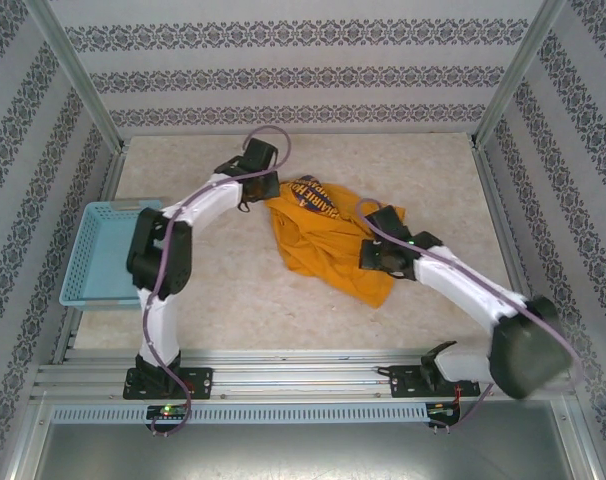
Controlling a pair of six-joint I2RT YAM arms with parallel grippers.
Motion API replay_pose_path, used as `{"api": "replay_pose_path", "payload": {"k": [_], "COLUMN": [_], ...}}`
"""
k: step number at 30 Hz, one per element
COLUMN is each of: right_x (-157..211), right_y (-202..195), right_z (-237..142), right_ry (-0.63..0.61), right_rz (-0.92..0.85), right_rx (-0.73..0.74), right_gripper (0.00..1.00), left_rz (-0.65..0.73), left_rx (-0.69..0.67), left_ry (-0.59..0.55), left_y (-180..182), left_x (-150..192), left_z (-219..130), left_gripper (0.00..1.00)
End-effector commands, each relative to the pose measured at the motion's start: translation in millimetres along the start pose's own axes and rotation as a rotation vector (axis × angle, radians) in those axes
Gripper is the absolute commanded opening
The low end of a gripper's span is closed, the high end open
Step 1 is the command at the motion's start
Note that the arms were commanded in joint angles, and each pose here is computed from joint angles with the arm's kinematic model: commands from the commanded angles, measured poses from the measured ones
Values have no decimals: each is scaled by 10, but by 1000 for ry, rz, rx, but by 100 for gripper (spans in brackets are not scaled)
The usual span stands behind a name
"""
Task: Fold the inside-out t-shirt
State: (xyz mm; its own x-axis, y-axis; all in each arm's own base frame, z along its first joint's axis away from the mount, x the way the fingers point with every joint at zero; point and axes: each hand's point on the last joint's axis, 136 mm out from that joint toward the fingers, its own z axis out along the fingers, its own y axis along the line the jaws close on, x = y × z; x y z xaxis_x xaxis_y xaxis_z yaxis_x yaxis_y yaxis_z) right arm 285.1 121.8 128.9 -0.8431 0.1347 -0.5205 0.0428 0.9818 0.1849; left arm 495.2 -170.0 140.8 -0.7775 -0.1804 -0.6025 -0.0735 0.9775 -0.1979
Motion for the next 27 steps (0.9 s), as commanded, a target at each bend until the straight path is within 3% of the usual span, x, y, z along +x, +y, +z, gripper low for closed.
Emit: {"api": "replay_pose_path", "payload": {"k": [1, 7, 11, 14, 19, 22, 24, 27], "right_x": [-285, -628, -646, -574, -284, -18, 136, 232], "right_y": [-223, -142, -217, -250, -311, -472, -621, -777], "right_z": [-564, -1395, -1621, -1537, -957, -519, -333, -257], "right_ry": [-153, -361, -427, -403, -255, -116, -52, -28], "right_rz": [-84, -95, -71, -46, 25, 121, 181, 234], "right_rx": [93, -3, -11, -17, -25, -2, 32, 58], "right_gripper": [0, 0, 0, 0, 0, 0, 0, 0], "left_rz": [-23, -102, -102, -76, 17, 21, 9, 0], "left_rx": [-32, 14, 125, 198, 206, 157, 117, 41], "left_ry": [-215, -402, -403, -292, 26, 196, 201, 152], "left_y": [177, 387, 320, 128, -213, -182, -64, 168], "left_x": [-465, -477, -306, -132, 372, 760, 893, 969], "left_z": [-920, -2070, -2386, -2216, -1334, -880, -772, -775], "left_gripper": [0, 0, 0, 4, 20, 43, 66, 84]}}
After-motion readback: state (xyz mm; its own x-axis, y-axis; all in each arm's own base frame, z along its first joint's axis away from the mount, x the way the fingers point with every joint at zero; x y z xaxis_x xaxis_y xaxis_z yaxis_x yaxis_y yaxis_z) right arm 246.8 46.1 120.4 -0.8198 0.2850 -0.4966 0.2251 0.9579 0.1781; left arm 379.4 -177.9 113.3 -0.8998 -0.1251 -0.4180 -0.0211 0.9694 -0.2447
